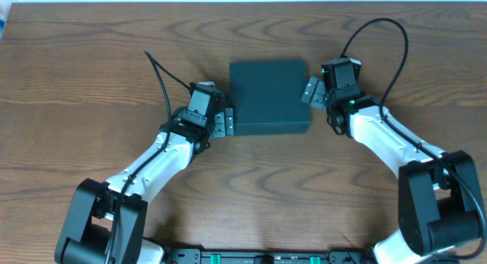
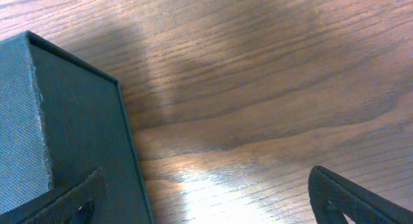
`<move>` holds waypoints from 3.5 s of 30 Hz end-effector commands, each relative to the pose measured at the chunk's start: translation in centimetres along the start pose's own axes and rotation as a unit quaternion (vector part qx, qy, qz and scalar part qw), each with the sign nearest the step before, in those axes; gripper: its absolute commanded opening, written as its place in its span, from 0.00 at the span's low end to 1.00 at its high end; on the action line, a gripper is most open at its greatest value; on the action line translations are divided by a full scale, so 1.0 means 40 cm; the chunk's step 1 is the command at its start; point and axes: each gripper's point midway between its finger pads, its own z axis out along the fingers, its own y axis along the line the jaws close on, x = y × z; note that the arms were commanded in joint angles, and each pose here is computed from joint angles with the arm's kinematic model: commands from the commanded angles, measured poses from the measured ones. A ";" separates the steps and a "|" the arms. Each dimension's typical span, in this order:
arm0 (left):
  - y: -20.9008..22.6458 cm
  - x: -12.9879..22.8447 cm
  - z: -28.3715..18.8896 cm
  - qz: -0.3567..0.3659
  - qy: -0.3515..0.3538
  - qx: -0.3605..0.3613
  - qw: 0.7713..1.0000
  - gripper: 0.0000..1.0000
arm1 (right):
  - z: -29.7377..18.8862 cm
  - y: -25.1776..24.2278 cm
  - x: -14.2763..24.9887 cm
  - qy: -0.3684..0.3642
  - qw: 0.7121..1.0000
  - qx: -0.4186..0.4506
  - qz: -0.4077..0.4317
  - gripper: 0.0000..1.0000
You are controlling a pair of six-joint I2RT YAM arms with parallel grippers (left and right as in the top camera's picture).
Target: Pack container
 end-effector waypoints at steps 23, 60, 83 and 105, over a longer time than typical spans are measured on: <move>-0.010 -0.099 -0.087 0.028 -0.069 0.022 0.997 0.96 | -0.030 0.103 0.112 0.071 0.994 -0.070 -0.036 0.99; 0.092 0.181 -0.654 0.045 -0.129 0.119 0.984 0.96 | -0.805 -0.191 0.122 -0.125 0.975 -0.120 -0.140 0.99; 0.097 0.191 -0.650 0.040 -0.120 0.115 0.985 0.96 | -0.800 -0.195 0.158 -0.096 0.976 -0.127 -0.148 0.99; 0.097 0.191 -0.650 0.040 -0.120 0.115 0.985 0.96 | -0.797 -0.220 0.194 -0.170 0.957 -0.156 -0.177 0.99</move>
